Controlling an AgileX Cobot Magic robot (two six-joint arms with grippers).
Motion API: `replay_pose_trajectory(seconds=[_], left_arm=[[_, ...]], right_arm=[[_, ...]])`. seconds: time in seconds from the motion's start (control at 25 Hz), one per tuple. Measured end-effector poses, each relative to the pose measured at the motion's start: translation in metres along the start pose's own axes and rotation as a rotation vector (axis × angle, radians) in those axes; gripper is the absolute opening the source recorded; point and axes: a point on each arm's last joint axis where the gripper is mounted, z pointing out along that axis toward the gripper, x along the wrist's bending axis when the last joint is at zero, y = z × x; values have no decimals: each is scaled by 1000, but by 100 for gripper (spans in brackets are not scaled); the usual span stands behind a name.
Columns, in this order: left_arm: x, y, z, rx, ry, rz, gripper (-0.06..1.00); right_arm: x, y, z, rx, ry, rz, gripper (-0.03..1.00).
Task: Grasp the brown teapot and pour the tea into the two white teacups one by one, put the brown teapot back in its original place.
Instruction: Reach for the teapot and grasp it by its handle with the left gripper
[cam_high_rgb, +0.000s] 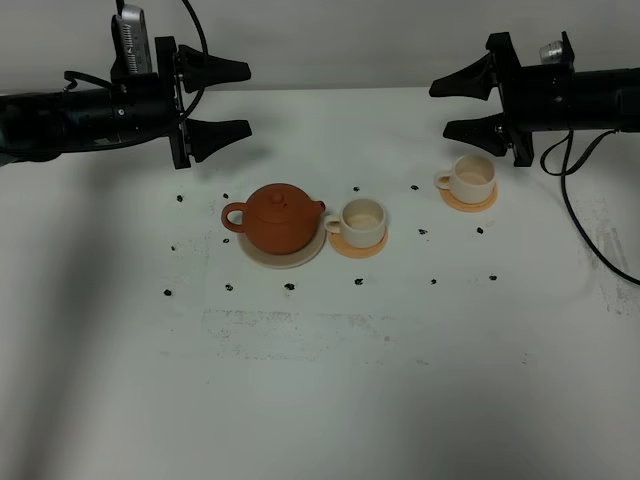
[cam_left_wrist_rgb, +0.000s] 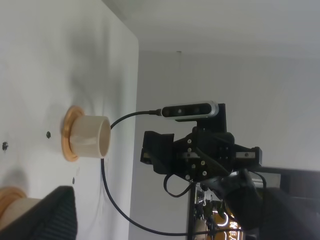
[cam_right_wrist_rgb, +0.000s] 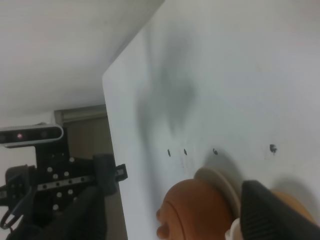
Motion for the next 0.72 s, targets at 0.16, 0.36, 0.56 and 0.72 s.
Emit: replay_pose_trajectory(seconds=[0.16,0.36,0.56,0.72], left_arm=[[0,0,0,-3,2,0,74],[0,0,0,-4,3,2,74],[0,2,0,-21,17,105,72],[-20,6,-3,-26,96,301,67]], right_arm=[[0,0,0,-1,0,0,58],[0,0,0,-1,0,-4,58],[4,2,-1,0,-4,-155,58],[17,10,-4,21,-58,-341,58]])
